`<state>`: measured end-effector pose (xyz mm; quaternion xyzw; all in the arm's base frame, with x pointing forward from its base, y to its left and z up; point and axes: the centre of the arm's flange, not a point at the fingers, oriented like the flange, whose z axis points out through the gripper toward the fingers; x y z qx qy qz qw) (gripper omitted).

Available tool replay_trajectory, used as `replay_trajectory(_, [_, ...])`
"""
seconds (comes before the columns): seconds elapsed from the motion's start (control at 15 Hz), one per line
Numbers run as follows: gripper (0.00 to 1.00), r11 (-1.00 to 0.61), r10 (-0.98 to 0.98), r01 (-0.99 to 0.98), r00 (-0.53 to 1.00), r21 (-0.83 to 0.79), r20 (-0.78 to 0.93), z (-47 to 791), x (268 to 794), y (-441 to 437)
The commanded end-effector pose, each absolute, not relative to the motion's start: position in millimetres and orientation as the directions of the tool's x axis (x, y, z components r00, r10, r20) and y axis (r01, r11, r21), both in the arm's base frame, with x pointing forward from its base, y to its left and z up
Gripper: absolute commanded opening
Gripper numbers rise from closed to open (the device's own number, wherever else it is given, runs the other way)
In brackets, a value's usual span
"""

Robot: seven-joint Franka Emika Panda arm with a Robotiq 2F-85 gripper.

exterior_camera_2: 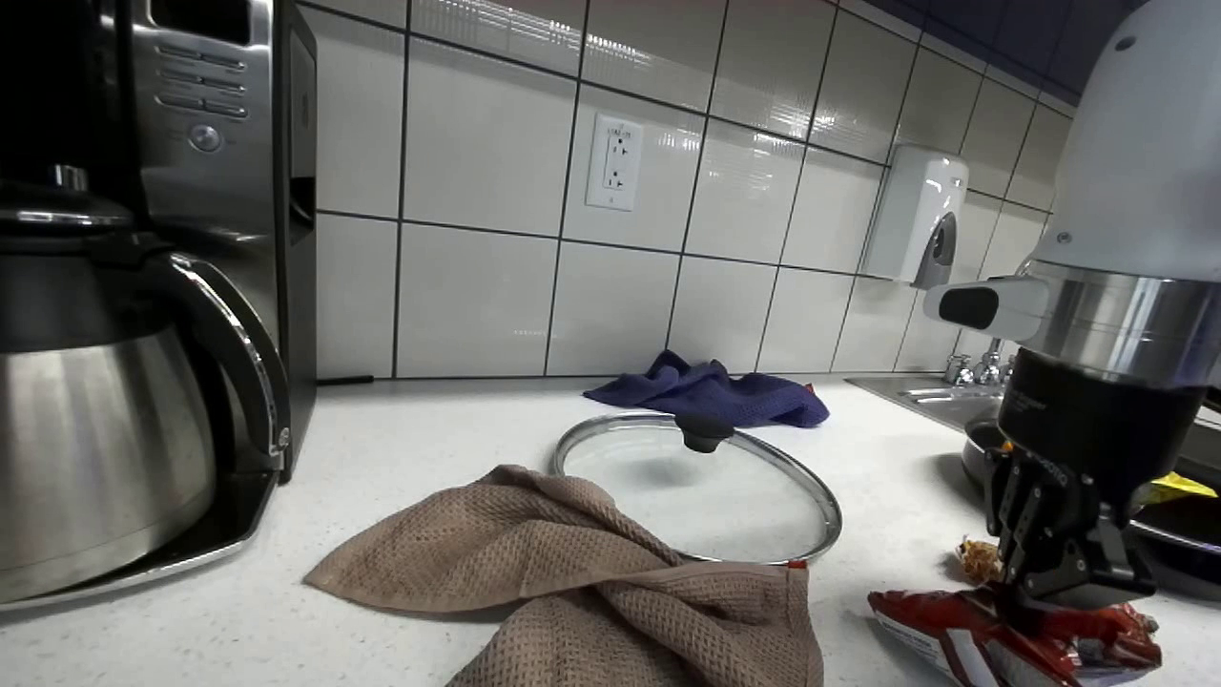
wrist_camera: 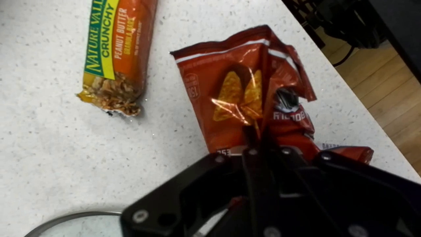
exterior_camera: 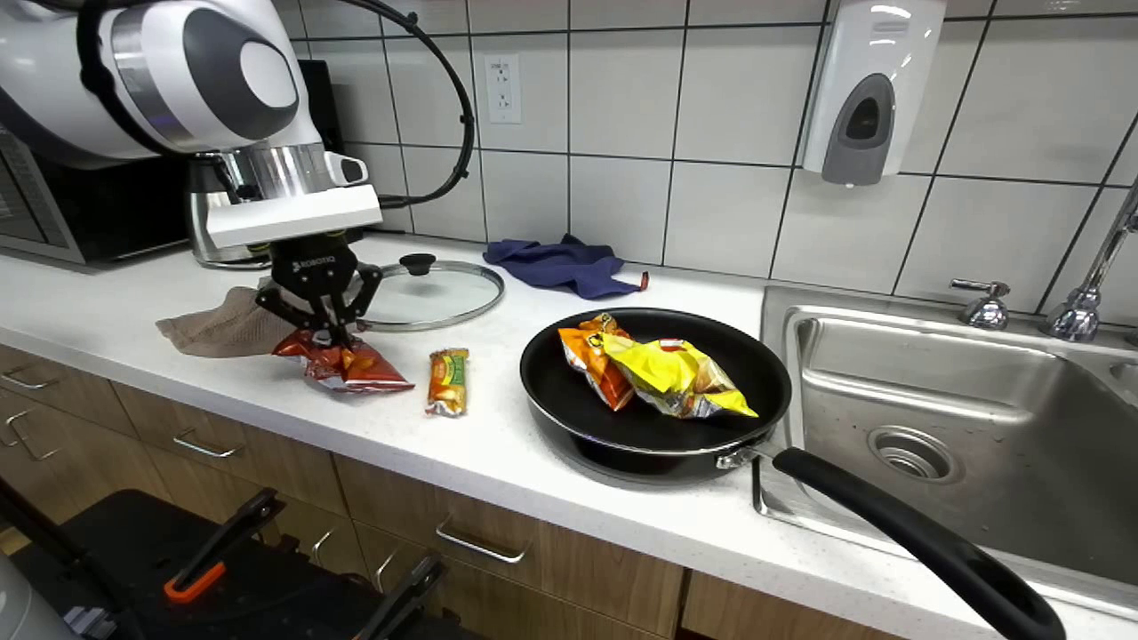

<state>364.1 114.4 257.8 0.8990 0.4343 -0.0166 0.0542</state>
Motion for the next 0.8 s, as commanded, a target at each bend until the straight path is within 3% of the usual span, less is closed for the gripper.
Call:
replay_trajectory(0.0, [0.00, -0.676, 0.727, 0.728, 0.684, 0.117, -0.060, 269.9, 364.8, 113.1])
replay_trajectory(0.73, [0.00, -0.872, 0.444, 0.437, 0.896, 0.219, -0.017, 348.6, 373.7, 81.7])
